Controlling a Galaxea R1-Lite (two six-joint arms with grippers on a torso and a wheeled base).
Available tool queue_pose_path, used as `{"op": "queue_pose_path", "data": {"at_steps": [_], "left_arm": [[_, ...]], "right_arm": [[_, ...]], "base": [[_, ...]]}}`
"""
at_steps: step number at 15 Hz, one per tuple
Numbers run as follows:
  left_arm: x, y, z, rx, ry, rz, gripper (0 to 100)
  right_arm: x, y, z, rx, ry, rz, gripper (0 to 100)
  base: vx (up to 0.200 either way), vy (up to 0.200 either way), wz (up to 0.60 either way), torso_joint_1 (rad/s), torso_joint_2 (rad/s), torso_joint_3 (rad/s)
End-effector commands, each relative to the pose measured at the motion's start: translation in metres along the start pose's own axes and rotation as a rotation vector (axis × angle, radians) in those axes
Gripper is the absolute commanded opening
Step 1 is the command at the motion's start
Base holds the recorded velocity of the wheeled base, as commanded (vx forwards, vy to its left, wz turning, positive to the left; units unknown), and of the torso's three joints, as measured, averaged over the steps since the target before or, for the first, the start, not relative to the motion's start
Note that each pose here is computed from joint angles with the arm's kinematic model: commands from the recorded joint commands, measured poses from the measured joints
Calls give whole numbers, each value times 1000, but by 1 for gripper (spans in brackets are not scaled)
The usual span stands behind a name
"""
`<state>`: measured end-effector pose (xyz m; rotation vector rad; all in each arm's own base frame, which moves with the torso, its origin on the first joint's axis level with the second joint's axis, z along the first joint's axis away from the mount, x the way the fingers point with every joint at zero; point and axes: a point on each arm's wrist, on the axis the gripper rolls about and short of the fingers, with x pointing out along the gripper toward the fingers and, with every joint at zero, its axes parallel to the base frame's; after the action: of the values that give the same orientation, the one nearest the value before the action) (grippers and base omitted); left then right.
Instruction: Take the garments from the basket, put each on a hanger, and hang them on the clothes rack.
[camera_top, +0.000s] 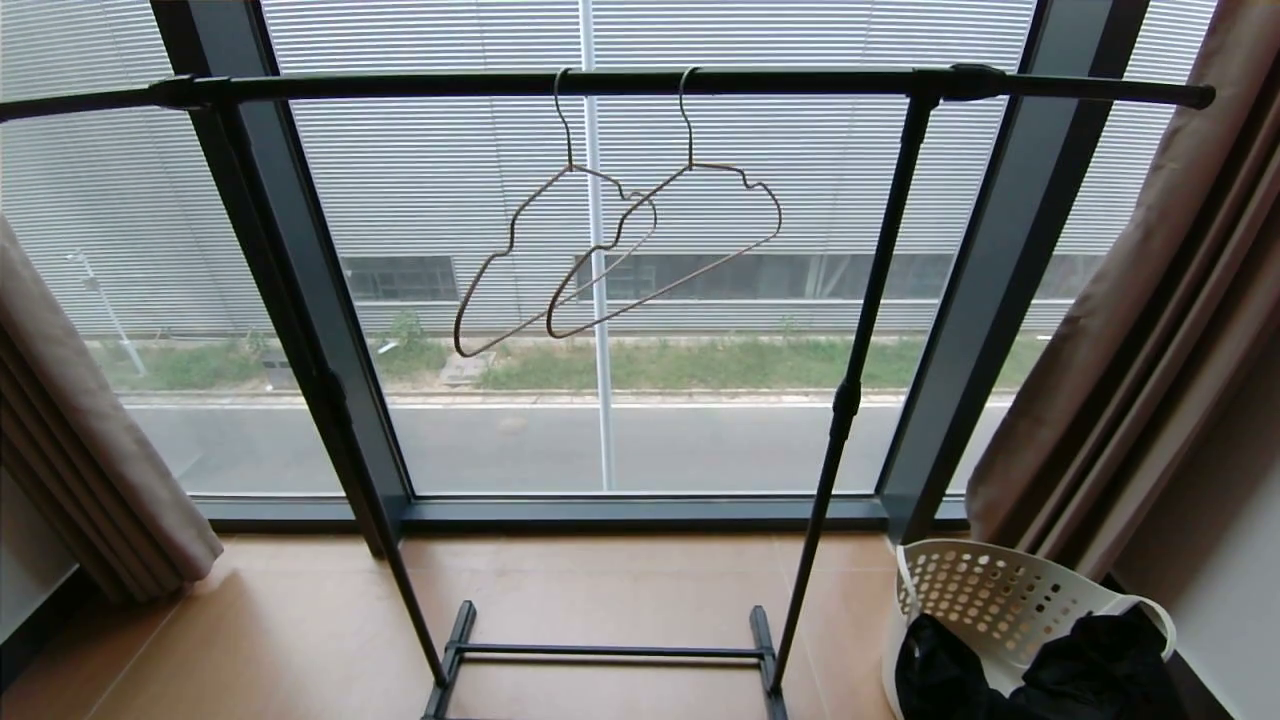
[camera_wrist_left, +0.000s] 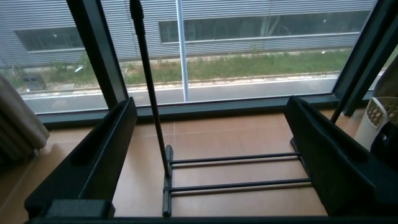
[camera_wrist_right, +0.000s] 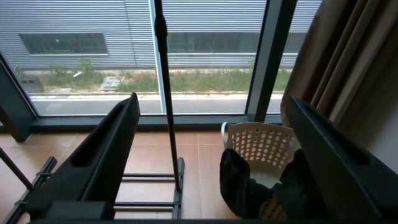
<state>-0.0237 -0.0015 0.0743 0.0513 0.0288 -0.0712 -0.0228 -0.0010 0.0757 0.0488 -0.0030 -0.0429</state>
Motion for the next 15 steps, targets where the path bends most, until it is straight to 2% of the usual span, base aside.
{"op": "queue_pose_path", "data": {"at_steps": [1, 9, 12, 15], "left_arm": [[0, 0, 0, 0, 0, 1, 100], [0, 0, 0, 0, 0, 0, 100], [0, 0, 0, 0, 2, 0, 100], [0, 0, 0, 0, 3, 0, 100]], "right_arm": [[0, 0, 0, 0, 2, 0, 100], [0, 0, 0, -1, 2, 0, 100], [0, 0, 0, -3, 2, 0, 100], [0, 0, 0, -1, 2, -2, 100]], "base": [[0, 0, 0, -134, 486, 359], [0, 0, 0, -82, 464, 380], [0, 0, 0, -22, 167, 149], [0, 0, -600, -4, 33, 32]]}}
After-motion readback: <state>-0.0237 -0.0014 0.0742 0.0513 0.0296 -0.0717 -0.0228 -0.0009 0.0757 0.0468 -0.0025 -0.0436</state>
